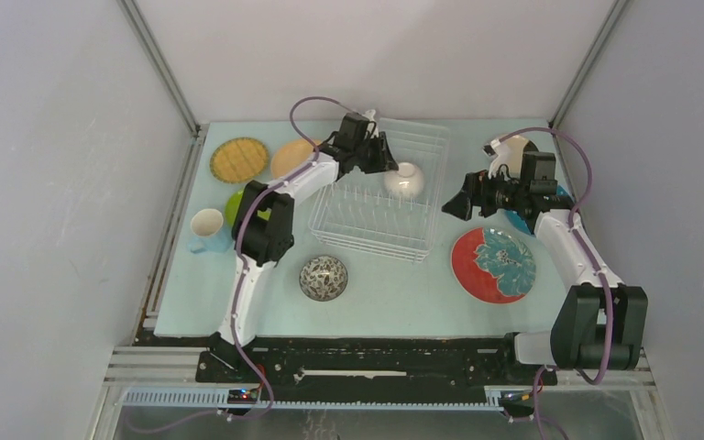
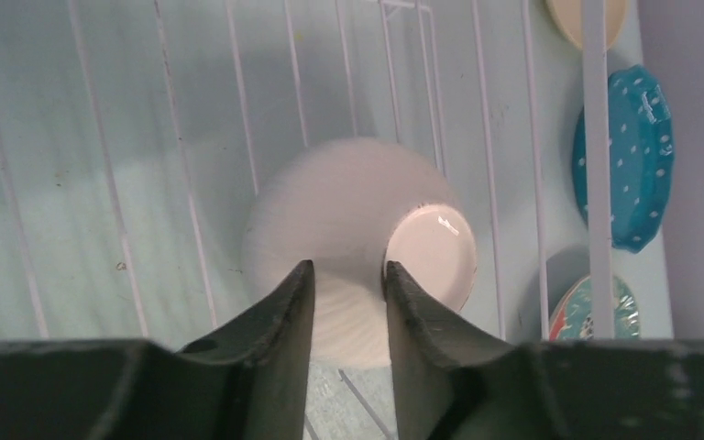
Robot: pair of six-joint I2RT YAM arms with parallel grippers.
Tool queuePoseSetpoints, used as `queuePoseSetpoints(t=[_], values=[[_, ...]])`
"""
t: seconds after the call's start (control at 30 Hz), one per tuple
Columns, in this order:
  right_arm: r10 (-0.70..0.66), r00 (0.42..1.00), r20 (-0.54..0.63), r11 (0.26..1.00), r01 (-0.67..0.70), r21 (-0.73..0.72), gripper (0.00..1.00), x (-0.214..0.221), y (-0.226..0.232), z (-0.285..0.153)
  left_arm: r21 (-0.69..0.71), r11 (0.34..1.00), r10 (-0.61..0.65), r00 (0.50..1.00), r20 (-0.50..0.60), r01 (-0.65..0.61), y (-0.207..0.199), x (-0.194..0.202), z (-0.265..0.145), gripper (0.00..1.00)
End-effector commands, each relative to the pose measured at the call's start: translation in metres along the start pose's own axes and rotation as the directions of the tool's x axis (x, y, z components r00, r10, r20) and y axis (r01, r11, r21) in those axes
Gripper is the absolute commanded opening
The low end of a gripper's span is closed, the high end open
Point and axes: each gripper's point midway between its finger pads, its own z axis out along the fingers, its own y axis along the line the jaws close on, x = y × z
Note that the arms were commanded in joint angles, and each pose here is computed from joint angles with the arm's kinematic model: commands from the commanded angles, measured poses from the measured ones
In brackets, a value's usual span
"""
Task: Unload the mixed dishes from the dish rack
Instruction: Pick up the bowl from the dish rack.
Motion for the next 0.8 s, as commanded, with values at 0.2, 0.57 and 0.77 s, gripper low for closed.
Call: queuePoseSetpoints(t=[0.2,0.57,0.77], values=[[-0.063,0.998,-0.002,0.998,0.063,-0.029,0.92,-0.007,0.003,0.0,0.046,0.993,-0.108,0.992,0.062,0.105,0.016,-0.011,-0.027,0.17],[-0.118,0.993,-0.025,0.991,0.116,-0.071,0.92,-0.011,0.012,-0.005,0.078,0.989,-0.132,0.989,0.072,0.126,0.026,-0.013,-0.031,0.09],[-0.119,0.993,-0.027,0.99,0.117,-0.083,0.92,-0.011,0.013,-0.005,0.095,0.986,-0.14,0.988,0.068,0.133,0.028,-0.01,-0.03,0.07]])
